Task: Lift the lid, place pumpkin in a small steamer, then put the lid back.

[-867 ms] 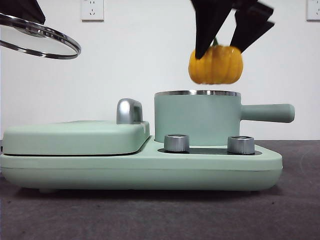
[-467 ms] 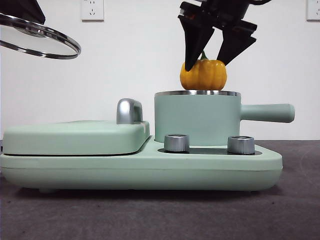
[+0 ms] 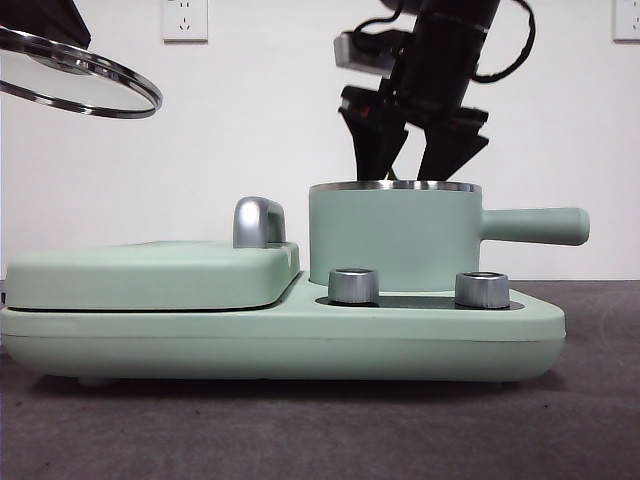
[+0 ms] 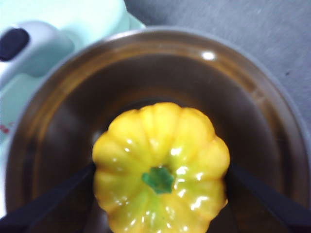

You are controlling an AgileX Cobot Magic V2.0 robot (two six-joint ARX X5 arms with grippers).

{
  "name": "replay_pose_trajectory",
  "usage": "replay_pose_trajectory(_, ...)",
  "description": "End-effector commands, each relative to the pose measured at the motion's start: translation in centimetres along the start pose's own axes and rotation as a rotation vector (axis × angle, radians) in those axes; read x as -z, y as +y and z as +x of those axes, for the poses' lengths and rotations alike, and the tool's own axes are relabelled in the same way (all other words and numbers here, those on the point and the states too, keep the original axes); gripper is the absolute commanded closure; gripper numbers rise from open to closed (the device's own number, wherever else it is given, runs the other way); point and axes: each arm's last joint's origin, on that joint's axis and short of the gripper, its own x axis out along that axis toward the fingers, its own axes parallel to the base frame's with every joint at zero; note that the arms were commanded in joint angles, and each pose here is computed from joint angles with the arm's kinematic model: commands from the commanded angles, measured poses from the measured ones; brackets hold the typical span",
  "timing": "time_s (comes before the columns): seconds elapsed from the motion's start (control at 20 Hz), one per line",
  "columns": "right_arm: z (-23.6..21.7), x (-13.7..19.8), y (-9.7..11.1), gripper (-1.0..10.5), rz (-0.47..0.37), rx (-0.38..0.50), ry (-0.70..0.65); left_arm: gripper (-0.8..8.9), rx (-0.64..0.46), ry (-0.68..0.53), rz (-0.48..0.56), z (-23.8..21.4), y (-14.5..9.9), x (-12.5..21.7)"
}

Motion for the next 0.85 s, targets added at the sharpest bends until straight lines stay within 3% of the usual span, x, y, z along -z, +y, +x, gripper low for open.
replay_pose_trajectory(0.05,1.1,-0.6,0.0,6.2,-0.023,-0.019,0.000,8.04,0.001,-0.046,0.004,-0.1,0.0,-0.8)
replay_pose_trajectory(0.6,3.8,-0.4,0.0,6.1,-0.030,-0.037,0.039,8.03,0.001,-0.046,0.004,-0.1,0.0,-0.8)
replay_pose_trajectory(0.85,3.8,-0.5,0.0,5.0,-0.032,-0.048,0.034,8.03,0.001,-0.046,0.004,-0.1,0.0,-0.8)
